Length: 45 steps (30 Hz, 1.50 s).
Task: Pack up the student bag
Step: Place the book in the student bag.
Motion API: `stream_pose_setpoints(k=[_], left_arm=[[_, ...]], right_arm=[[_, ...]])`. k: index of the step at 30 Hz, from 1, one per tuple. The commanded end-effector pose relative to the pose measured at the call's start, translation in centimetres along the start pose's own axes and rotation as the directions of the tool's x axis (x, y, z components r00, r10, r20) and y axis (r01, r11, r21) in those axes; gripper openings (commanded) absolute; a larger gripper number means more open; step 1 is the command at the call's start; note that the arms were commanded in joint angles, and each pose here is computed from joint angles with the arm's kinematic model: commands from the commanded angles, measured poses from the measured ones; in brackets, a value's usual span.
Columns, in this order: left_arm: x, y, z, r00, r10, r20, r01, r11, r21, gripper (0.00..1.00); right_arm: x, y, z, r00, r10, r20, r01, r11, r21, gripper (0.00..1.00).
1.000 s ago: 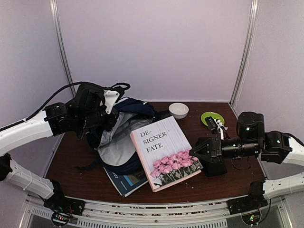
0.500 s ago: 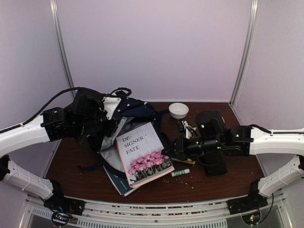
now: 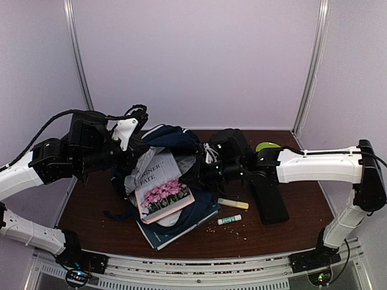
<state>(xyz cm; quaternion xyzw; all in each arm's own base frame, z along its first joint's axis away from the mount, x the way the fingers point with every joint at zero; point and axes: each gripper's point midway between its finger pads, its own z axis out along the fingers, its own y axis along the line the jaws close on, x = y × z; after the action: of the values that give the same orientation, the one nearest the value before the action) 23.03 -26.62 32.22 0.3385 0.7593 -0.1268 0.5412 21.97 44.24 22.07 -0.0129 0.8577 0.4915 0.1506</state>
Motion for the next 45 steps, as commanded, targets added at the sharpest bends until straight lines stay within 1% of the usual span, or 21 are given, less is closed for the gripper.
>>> stream_pose_setpoints(k=[1, 10, 15, 17, 18, 21, 23, 26, 31, 35, 39, 41, 43, 45], left_arm=[[-6.1, 0.0, -3.3, 0.966, -0.112, 0.234, 0.098, 0.993, 0.069, 0.00], [-5.9, -0.8, -3.7, 0.960, -0.159, 0.229, 0.134, 0.983, 0.123, 0.00], [-5.5, -1.2, -3.5, 0.964, -0.159, 0.211, 0.134, 0.983, 0.128, 0.00], [-5.1, -1.0, -3.2, 0.966, -0.158, 0.204, 0.138, 0.984, 0.111, 0.00], [-5.0, -0.9, -3.0, 0.967, -0.157, 0.200, 0.140, 0.985, 0.099, 0.00], [-4.6, -0.5, -2.5, 0.969, -0.159, 0.190, 0.149, 0.987, 0.066, 0.00], [-4.4, -0.3, -2.1, 0.970, -0.160, 0.183, 0.154, 0.987, 0.045, 0.00], [-4.3, -0.2, -1.5, 0.971, -0.159, 0.177, 0.157, 0.987, 0.021, 0.00], [-4.7, 0.3, -1.1, 0.969, -0.162, 0.188, 0.168, 0.986, -0.013, 0.00], [-5.7, 0.8, -0.8, 0.961, -0.172, 0.216, 0.185, 0.982, -0.039, 0.00], [-7.7, 1.1, -0.2, 0.955, -0.185, 0.232, 0.205, 0.977, -0.064, 0.00], [-8.4, 1.0, 0.1, 0.952, -0.193, 0.238, 0.213, 0.975, -0.061, 0.00], [-9.1, 0.9, 0.1, 0.948, -0.203, 0.246, 0.222, 0.974, -0.053, 0.00], [-9.6, 0.8, 0.0, 0.944, -0.209, 0.256, 0.228, 0.973, -0.046, 0.00]], right_arm=[[-3.3, 1.9, 1.2, 0.996, 0.038, 0.077, -0.031, 0.996, -0.083, 0.00], [-8.1, 0.8, 4.5, 0.970, 0.151, 0.189, -0.131, 0.985, -0.113, 0.00], [-9.9, 0.0, 6.1, 0.957, 0.188, 0.223, -0.167, 0.980, -0.109, 0.00], [-10.1, -0.3, 6.5, 0.958, 0.188, 0.217, -0.169, 0.980, -0.106, 0.00], [-10.1, -0.3, 6.6, 0.960, 0.186, 0.209, -0.167, 0.980, -0.108, 0.02], [-9.8, -0.1, 5.9, 0.965, 0.166, 0.205, -0.146, 0.983, -0.108, 0.28], [-9.4, -0.1, 5.1, 0.966, 0.158, 0.205, -0.137, 0.984, -0.113, 0.40], [-8.5, -0.4, 3.7, 0.967, 0.156, 0.200, -0.136, 0.985, -0.110, 0.51], [-6.0, -0.4, 1.1, 0.969, 0.143, 0.202, -0.123, 0.986, -0.109, 0.60], [-3.6, 0.4, 0.5, 0.969, 0.150, 0.198, -0.127, 0.984, -0.125, 0.61], [-1.8, 1.5, 2.3, 0.971, 0.172, 0.169, -0.151, 0.980, -0.125, 0.63], [-1.6, 1.7, 3.4, 0.967, 0.198, 0.163, -0.178, 0.975, -0.130, 0.64], [-1.5, 1.0, 4.0, 0.957, 0.221, 0.187, -0.204, 0.973, -0.105, 0.66], [-1.8, -0.9, 3.9, 0.941, 0.229, 0.250, -0.229, 0.973, -0.026, 0.71]])
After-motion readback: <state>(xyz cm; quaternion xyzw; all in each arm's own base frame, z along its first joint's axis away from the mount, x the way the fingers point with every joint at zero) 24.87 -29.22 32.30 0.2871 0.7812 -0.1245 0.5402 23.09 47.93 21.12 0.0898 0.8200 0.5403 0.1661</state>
